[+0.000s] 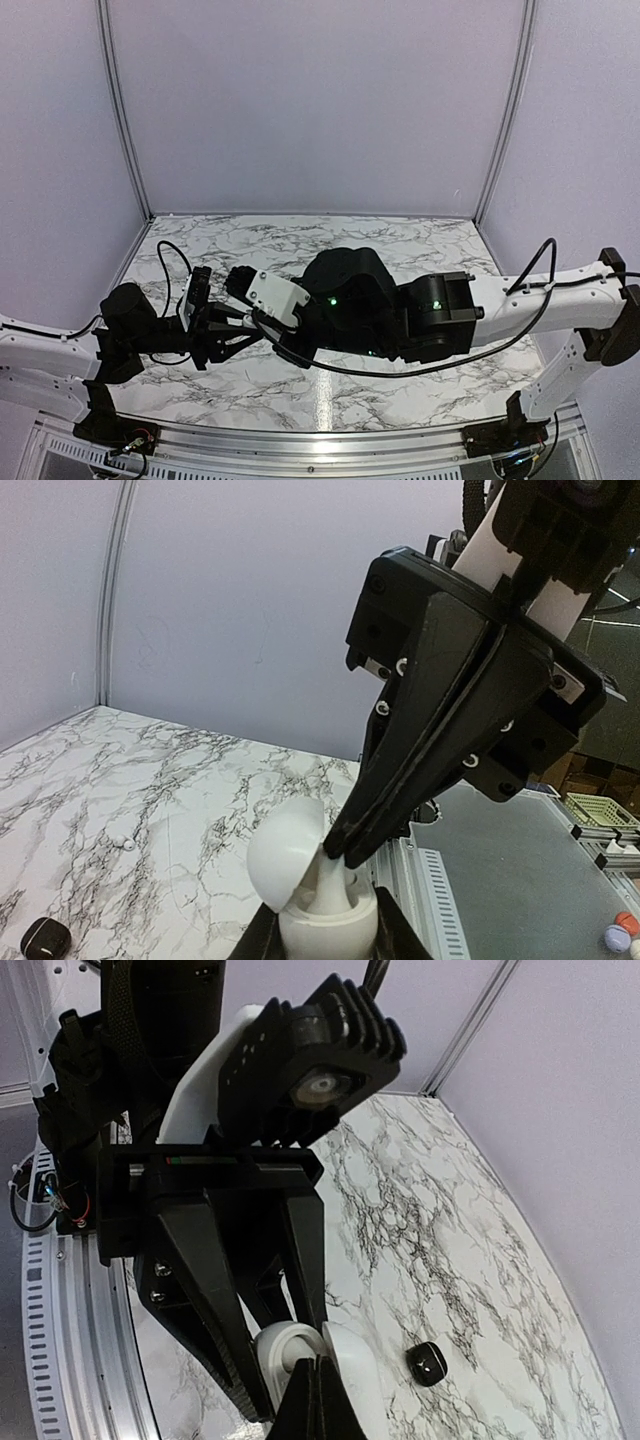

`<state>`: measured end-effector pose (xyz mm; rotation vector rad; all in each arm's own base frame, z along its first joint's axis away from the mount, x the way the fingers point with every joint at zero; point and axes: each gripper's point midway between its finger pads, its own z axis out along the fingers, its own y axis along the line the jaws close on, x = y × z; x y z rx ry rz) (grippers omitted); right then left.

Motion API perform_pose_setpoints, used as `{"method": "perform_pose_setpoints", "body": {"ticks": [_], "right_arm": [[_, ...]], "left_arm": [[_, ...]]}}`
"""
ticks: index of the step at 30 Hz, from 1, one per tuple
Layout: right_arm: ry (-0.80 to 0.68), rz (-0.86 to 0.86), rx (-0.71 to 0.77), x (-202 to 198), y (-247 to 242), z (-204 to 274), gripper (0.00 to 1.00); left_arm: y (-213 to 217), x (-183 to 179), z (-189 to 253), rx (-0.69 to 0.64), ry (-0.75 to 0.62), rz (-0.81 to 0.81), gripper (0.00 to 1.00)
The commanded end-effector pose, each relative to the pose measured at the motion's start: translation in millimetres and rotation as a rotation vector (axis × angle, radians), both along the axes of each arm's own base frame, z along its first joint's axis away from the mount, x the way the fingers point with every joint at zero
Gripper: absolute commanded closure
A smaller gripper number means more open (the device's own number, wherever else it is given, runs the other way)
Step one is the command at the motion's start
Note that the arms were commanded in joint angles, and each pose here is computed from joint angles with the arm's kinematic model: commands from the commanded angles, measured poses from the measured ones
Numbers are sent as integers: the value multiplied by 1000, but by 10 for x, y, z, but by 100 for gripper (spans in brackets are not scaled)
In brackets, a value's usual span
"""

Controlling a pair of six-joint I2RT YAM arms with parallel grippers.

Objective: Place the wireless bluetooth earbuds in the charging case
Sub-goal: Insert the left earbud into the left side groove of the charging case.

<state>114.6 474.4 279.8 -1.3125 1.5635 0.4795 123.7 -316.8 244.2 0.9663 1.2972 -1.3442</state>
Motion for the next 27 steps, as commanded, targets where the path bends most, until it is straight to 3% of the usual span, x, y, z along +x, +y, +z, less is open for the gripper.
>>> {"method": "perform_pose_setpoints", "body": {"ticks": [1, 11, 19, 27], "right_arm": [[106, 47, -122, -146, -8, -494, 100], [64, 21, -69, -71, -49, -168, 100], [29, -2, -41, -18, -112, 47, 85], [23, -21, -12, 2, -211, 178, 77]], "left_arm": [[109, 65, 479, -147, -116, 74, 100], [86, 76, 395, -126, -108, 73, 100], [82, 85, 379, -122, -104, 75, 100], [59, 97, 351, -111, -104, 74, 100]]}}
